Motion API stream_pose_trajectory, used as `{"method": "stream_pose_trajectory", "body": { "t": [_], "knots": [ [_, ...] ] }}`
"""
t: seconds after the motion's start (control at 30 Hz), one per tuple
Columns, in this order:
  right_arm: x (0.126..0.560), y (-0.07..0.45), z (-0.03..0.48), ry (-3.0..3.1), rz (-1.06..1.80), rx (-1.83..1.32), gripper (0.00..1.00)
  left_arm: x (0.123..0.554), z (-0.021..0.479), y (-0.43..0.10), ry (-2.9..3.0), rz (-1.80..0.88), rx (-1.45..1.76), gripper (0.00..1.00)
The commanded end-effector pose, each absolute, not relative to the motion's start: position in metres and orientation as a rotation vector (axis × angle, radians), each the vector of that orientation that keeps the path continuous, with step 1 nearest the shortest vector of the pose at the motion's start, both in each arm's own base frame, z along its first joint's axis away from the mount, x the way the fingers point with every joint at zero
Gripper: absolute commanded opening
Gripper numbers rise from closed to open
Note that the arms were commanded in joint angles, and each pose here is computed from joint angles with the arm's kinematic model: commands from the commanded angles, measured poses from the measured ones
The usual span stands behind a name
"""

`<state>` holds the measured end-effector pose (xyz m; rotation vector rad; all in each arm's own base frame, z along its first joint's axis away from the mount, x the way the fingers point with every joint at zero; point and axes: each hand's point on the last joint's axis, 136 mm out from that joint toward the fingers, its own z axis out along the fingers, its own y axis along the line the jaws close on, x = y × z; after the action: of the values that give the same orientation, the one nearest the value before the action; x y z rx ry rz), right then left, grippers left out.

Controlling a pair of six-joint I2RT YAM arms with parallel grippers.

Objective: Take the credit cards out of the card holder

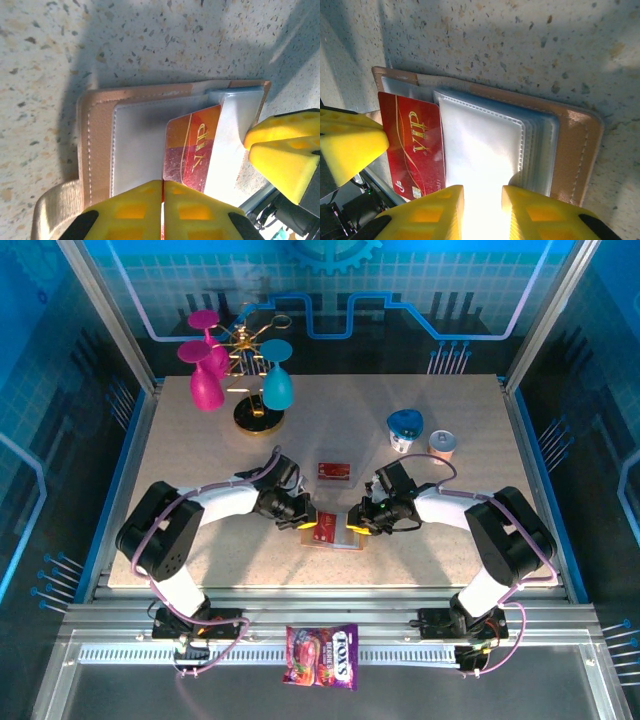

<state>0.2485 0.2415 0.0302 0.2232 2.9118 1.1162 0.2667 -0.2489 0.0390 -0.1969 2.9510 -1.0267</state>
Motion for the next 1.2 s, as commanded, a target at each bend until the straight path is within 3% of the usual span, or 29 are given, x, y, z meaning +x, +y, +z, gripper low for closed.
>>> {"method": "stream_pose_trajectory", "body": {
  "t": [0.0,0.37,0.93,1.17],
  "knots": [
    [0.235,0.238,0.018,2.988,1.066,0.223,0.29,0.268,0.048,-0.244,2.948,-0.98,-0.15,0.09],
    [0.235,0.238,0.018,2.992,1.065,0.22,0.29,0.273,0.055,-0.238,2.95,-0.901,-0.116,0.09],
    [0.235,0.239,0.017,2.999,1.062,0.218,0.29,0.267,0.056,-0.272,2.963,-1.044,-0.074,0.17],
    [0.235,0.239,0.017,2.999,1.062,0.216,0.29,0.265,0.055,-0.268,2.967,-1.017,-0.089,0.1]
  ]
}}
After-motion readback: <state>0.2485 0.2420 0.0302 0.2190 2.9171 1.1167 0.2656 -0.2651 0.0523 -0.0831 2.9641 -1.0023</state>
